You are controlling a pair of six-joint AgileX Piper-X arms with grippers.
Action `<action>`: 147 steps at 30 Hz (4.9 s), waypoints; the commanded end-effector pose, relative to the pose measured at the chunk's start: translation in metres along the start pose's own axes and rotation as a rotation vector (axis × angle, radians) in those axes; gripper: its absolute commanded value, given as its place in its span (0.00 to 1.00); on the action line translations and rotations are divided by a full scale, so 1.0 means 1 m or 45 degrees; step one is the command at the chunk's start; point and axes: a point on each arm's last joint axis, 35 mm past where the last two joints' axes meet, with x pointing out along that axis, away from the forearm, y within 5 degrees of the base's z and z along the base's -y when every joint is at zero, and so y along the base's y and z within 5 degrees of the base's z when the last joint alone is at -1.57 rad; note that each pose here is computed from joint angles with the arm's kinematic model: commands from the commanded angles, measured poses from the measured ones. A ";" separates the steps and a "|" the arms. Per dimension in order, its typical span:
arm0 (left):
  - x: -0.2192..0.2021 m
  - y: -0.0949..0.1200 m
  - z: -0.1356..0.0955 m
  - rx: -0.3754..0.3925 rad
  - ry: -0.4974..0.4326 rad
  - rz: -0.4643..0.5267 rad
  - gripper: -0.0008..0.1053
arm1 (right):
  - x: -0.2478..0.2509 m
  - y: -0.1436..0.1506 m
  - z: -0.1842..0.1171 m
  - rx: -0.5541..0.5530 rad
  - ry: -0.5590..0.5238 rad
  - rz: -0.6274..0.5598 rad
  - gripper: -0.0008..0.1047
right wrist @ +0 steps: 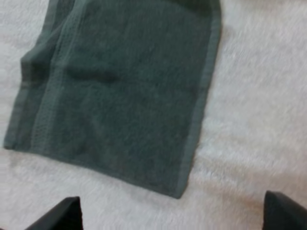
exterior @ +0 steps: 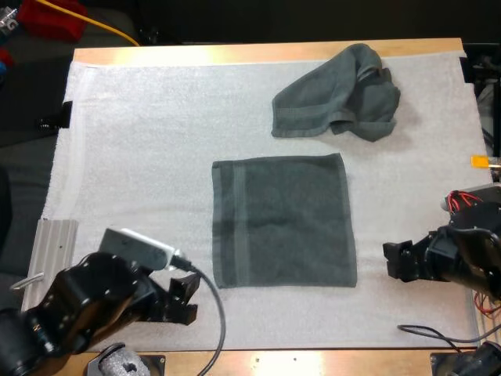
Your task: Pick towel from pile, fold and stack
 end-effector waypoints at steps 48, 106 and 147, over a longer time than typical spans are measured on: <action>0.079 0.026 -0.053 -0.153 0.255 -0.085 0.66 | 0.180 -0.003 -0.128 0.664 -0.005 0.351 0.69; 0.121 0.028 -0.061 -0.265 0.203 -0.146 0.66 | 0.242 -0.003 -0.140 0.998 0.024 0.428 0.02; 0.286 0.094 -0.048 -0.654 0.595 -0.129 0.66 | 0.241 -0.002 -0.140 0.993 0.047 0.470 0.02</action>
